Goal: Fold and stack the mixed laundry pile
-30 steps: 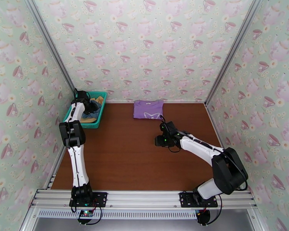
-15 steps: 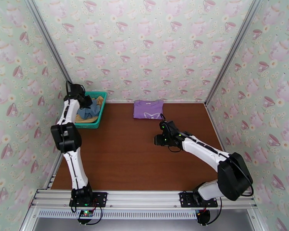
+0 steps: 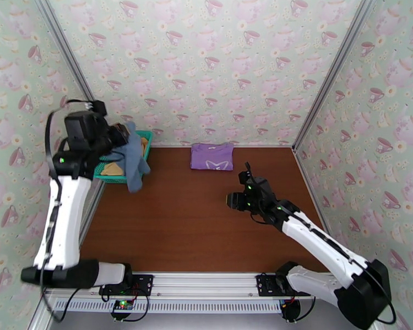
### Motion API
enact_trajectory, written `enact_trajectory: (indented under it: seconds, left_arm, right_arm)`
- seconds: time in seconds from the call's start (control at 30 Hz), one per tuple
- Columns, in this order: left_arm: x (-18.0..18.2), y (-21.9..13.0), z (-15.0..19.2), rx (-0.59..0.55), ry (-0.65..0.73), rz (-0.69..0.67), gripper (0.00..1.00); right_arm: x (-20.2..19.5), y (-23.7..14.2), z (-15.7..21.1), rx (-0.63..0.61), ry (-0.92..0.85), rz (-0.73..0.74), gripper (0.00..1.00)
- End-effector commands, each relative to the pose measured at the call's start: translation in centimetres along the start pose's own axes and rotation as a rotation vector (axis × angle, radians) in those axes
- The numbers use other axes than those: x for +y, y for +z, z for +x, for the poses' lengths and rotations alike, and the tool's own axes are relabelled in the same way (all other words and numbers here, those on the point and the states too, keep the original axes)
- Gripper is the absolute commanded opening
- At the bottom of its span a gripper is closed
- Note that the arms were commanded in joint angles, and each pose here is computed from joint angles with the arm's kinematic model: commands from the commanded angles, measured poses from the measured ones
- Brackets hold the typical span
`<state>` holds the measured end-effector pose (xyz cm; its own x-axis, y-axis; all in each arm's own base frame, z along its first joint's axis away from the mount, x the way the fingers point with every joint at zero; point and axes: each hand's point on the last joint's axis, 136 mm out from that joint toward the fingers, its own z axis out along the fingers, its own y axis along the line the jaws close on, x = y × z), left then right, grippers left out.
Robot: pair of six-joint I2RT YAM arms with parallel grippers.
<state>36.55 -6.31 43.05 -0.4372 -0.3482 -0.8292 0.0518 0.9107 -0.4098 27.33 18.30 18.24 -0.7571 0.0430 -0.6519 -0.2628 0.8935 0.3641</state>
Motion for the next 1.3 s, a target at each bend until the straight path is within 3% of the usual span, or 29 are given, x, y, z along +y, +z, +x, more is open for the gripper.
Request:
enact_trajectory:
  seconds: [0.0, 0.37, 0.6, 0.63, 0.7, 0.73, 0.77, 0.83, 0.9, 1.1, 1.17, 1.27]
  left_arm:
    - [-0.3, 1.3, 6.6, 0.140, -0.016, -0.021, 0.00]
    - [-8.2, 11.6, 32.0, 0.556, 0.154, 0.084, 0.00]
    - [-14.9, 14.7, 41.0, 0.711, 0.281, 0.138, 0.00]
    - [-15.4, 14.9, 42.2, 0.738, 0.298, 0.141, 0.10]
    - [-15.9, 15.2, 43.7, 0.767, 0.325, 0.135, 0.52]
    - [-16.0, 15.2, 44.0, 0.771, 0.333, 0.133, 0.67]
    - [-16.0, 15.1, 43.9, 0.768, 0.341, 0.128, 0.75]
    - [-16.1, 14.6, 42.7, 0.746, 0.349, 0.128, 0.89]
    - [-16.2, 13.6, 40.4, 0.711, 0.369, 0.124, 0.97]
    - [-16.5, 7.5, 29.8, 0.561, 0.408, 0.116, 1.00]
    - [-14.3, 5.6, 27.2, 0.549, 0.384, 0.060, 1.00]
    - [-8.2, 3.6, 25.7, 0.591, 0.272, -0.076, 0.99]
  right_arm:
    - [-1.2, 0.0, 2.2, 0.035, 0.004, 0.033, 0.55]
    - [-3.0, 0.3, 4.5, 0.075, -0.005, 0.091, 0.55]
    - [-5.3, -0.6, 4.5, 0.095, -0.003, 0.228, 0.57]
    - [-5.6, -0.9, 4.4, 0.095, -0.002, 0.250, 0.58]
    - [-6.3, -1.7, 4.2, 0.099, -0.005, 0.292, 0.60]
    - [-6.5, -2.1, 3.8, 0.095, -0.006, 0.311, 0.61]
    - [-6.8, -2.5, 3.6, 0.097, -0.011, 0.327, 0.62]
    - [-7.1, -3.3, 3.1, 0.099, -0.018, 0.352, 0.62]
    - [-7.1, -4.1, 2.4, 0.096, -0.031, 0.366, 0.63]
    - [-4.4, -4.2, 1.0, 0.137, -0.062, 0.264, 0.63]
    - [-2.8, -3.2, 1.0, 0.160, -0.076, 0.207, 0.64]
    - [-0.4, -1.6, 0.9, 0.187, -0.128, 0.153, 0.63]
